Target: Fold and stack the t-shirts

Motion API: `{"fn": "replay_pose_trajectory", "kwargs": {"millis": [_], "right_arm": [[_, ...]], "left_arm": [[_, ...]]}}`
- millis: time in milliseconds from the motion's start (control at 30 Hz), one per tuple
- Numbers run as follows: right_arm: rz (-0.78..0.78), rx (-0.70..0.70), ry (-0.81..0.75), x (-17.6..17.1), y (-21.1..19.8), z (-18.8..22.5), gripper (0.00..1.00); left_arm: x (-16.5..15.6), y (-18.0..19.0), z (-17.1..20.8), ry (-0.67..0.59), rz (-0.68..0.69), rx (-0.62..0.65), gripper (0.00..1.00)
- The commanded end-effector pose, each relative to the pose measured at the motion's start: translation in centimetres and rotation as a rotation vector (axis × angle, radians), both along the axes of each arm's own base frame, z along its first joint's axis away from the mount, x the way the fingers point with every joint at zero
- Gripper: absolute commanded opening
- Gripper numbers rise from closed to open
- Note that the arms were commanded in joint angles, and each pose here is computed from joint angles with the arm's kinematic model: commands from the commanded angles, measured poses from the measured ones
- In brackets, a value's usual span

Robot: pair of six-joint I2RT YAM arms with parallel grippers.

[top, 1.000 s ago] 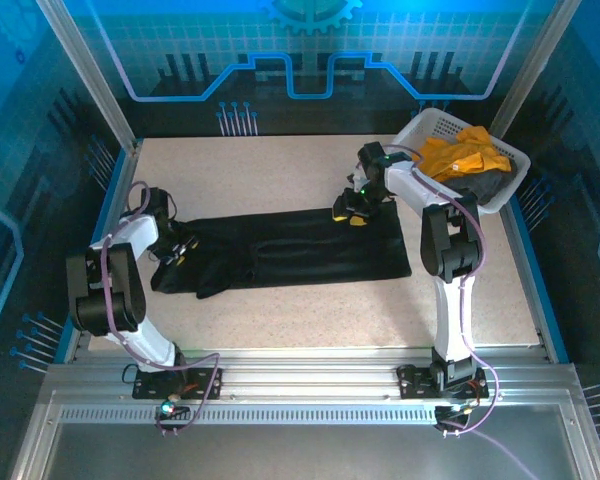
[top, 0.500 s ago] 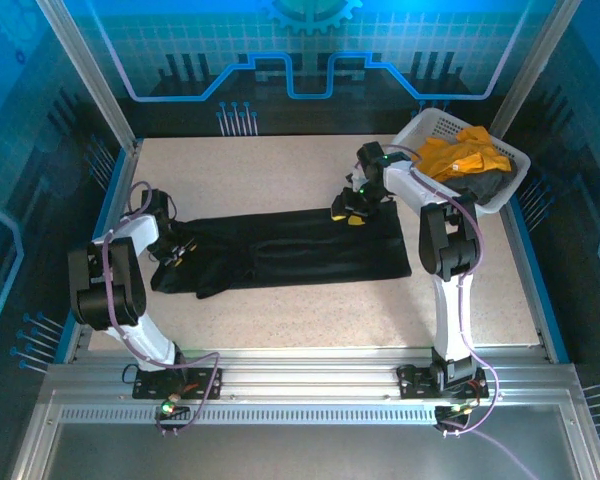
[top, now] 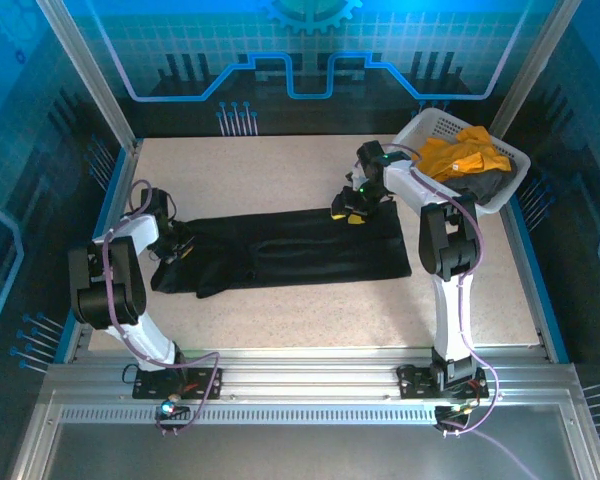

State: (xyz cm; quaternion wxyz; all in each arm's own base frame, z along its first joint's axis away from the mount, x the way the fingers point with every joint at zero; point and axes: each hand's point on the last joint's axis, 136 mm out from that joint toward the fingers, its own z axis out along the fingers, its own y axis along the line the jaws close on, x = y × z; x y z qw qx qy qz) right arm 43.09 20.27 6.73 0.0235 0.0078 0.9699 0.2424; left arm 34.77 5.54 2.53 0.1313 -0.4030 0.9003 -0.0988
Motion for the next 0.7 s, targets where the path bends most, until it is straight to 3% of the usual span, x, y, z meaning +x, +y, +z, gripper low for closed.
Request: {"fn": "replay_pose_trajectory", "kwargs": {"millis": [0,433,667], "right_arm": [[-0.003,0.02,0.016,0.2,0.5,0.0,0.5],[-0.004,0.007,0.03,-0.1,0.1,-0.1,0.49],[-0.016,0.0,0.043,-0.4,-0.5,-0.3,0.49]], "left_arm": [[-0.4,0.2,0.5,0.003,-0.003,0.006,0.0],[1.3,1.4,4.3,-0.027,0.012,0.052,0.0],[2.7,2.0,4.9,0.021,-0.013,0.063,0.0]]}}
